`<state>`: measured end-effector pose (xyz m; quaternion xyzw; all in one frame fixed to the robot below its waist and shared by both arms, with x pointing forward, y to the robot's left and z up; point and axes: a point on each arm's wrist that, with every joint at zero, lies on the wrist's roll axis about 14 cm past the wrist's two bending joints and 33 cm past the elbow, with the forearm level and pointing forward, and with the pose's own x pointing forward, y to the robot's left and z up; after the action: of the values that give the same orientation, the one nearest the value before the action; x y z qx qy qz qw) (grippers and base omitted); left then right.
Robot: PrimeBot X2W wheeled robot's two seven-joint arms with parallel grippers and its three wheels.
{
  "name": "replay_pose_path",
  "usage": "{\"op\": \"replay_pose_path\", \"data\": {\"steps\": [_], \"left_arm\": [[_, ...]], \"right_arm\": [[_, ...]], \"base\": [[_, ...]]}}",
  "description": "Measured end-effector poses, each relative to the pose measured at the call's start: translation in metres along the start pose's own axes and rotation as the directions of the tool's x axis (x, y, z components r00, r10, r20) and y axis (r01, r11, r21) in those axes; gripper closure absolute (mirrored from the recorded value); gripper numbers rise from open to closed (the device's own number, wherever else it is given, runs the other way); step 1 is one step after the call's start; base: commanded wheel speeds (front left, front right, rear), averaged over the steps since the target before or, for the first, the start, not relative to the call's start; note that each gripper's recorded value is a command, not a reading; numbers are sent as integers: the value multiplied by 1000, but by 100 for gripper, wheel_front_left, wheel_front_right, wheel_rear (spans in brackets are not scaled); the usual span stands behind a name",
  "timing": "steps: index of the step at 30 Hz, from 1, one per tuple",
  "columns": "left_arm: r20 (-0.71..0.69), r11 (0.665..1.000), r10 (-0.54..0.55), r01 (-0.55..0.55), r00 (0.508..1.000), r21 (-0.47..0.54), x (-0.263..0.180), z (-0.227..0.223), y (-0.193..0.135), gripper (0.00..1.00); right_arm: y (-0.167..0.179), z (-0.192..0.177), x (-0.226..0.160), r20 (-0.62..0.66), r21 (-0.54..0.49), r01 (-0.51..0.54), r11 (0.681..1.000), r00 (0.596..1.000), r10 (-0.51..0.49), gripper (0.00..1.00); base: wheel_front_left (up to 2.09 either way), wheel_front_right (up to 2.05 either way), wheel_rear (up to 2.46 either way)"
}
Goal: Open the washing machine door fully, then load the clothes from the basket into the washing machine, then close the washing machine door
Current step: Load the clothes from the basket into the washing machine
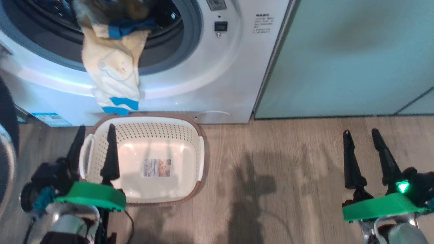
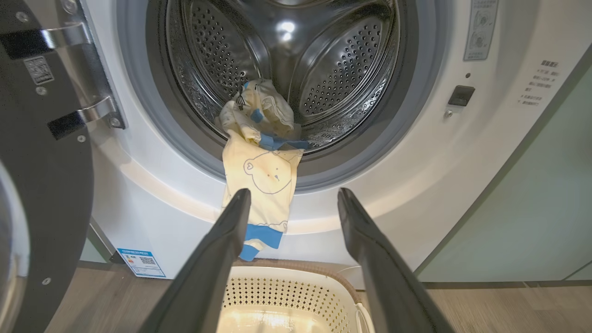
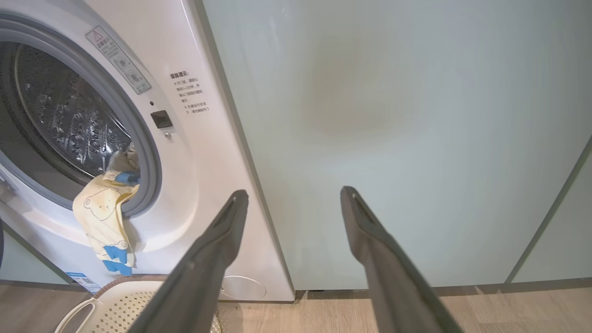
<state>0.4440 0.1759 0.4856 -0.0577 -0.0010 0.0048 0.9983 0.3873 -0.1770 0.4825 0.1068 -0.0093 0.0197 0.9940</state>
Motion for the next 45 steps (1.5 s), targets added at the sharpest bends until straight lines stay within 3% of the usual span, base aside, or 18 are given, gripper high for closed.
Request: {"op": "replay_pose_path", "data": {"steps": [19,36,45], "left_arm": [[40,999,38,-37,998,-23,-66,26,3,0],[-4,999,40,-40,999,-22,-66,12,3,0],[-61,999,10,-12,998,-37,-42,-7,-3,0]], "right_arm": [[30,8,-40,17,17,-76,997,997,76,0],[36,1,-37,-5,18,-93,996,996,93,0],[33,-8,-31,-33,20,-86,996,996,87,0]], "base": [[0,0,0],[0,0,0],[0,0,0]]}}
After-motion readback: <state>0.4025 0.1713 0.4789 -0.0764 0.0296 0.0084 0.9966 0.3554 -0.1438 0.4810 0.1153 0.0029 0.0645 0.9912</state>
